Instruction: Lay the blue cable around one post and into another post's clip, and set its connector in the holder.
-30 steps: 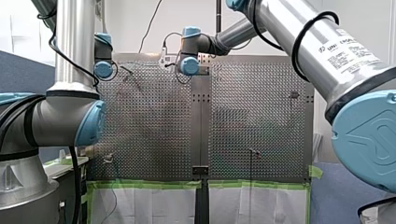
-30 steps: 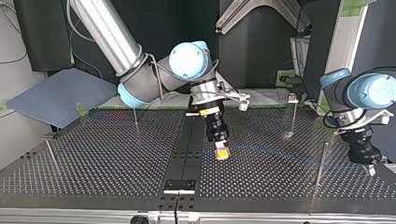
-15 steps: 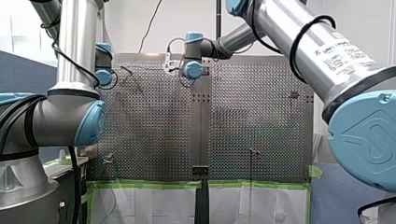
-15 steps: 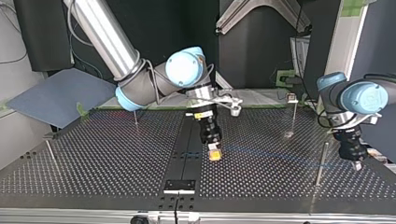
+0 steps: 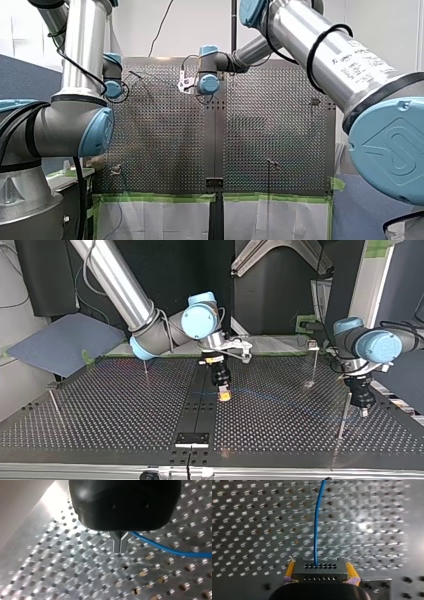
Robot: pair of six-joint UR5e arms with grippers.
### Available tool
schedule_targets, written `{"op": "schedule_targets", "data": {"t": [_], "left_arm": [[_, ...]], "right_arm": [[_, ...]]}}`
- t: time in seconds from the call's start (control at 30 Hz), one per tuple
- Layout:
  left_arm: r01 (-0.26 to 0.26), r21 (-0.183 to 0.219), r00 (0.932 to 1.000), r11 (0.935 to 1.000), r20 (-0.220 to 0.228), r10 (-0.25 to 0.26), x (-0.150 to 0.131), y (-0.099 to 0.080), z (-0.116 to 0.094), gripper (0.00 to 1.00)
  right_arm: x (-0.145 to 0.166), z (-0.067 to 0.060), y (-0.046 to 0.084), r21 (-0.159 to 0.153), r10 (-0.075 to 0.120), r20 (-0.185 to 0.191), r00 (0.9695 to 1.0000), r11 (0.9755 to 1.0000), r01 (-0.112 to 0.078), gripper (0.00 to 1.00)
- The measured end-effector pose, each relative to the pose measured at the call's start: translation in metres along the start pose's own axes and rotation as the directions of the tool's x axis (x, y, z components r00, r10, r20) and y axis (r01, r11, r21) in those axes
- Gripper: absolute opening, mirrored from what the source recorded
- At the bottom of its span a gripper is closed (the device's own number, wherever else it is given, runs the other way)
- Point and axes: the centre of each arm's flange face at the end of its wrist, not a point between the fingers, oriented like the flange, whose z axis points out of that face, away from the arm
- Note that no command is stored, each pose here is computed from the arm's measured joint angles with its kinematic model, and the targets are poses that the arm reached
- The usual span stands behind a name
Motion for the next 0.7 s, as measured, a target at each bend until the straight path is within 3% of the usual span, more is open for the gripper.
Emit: {"op": "schedule_targets", "data": {"t": [0.2,0.4,0.53,0.57,0.6,0.67,0.7], "left_arm": [[0.002,0.01,0.9999,0.9999,-0.017,-0.002,0.006,0.0,-0.003,0.0],[0.0,0.014,0.9998,0.9999,-0.021,0.0,0.006,-0.001,-0.003,0.0],[0.001,0.041,0.9994,0.9992,-0.035,0.0,0.008,-0.003,-0.004,0.0],[0.001,0.048,0.9992,0.9988,-0.039,0.001,0.008,-0.004,-0.004,0.08],[0.001,0.055,0.9991,0.9985,-0.043,0.002,0.008,-0.005,-0.004,0.08],[0.001,0.067,0.9985,0.9977,-0.055,0.003,0.01,-0.006,-0.005,0.35],[0.001,0.07,0.9981,0.9975,-0.062,0.003,0.01,-0.006,-0.005,0.35]], "right_arm": [[-0.021,-0.005,0.003,-0.009,-0.005,0.043,0.9991,0.9999,0.005,0.0],[-0.034,-0.008,0.004,-0.011,-0.003,0.056,0.9984,0.9999,0.004,0.0],[-0.047,-0.011,0.008,-0.015,-0.002,0.061,0.9981,0.9999,0.003,0.0],[-0.05,-0.012,0.009,-0.016,-0.002,0.062,0.9981,0.9999,0.003,0.0],[-0.053,-0.012,0.011,-0.019,-0.002,0.064,0.9979,0.9998,0.003,0.0],[-0.059,-0.014,0.014,-0.024,-0.003,0.068,0.9977,0.9997,0.004,0.0],[-0.062,-0.014,0.016,-0.028,-0.003,0.07,0.9976,0.9996,0.005,0.0]]}}
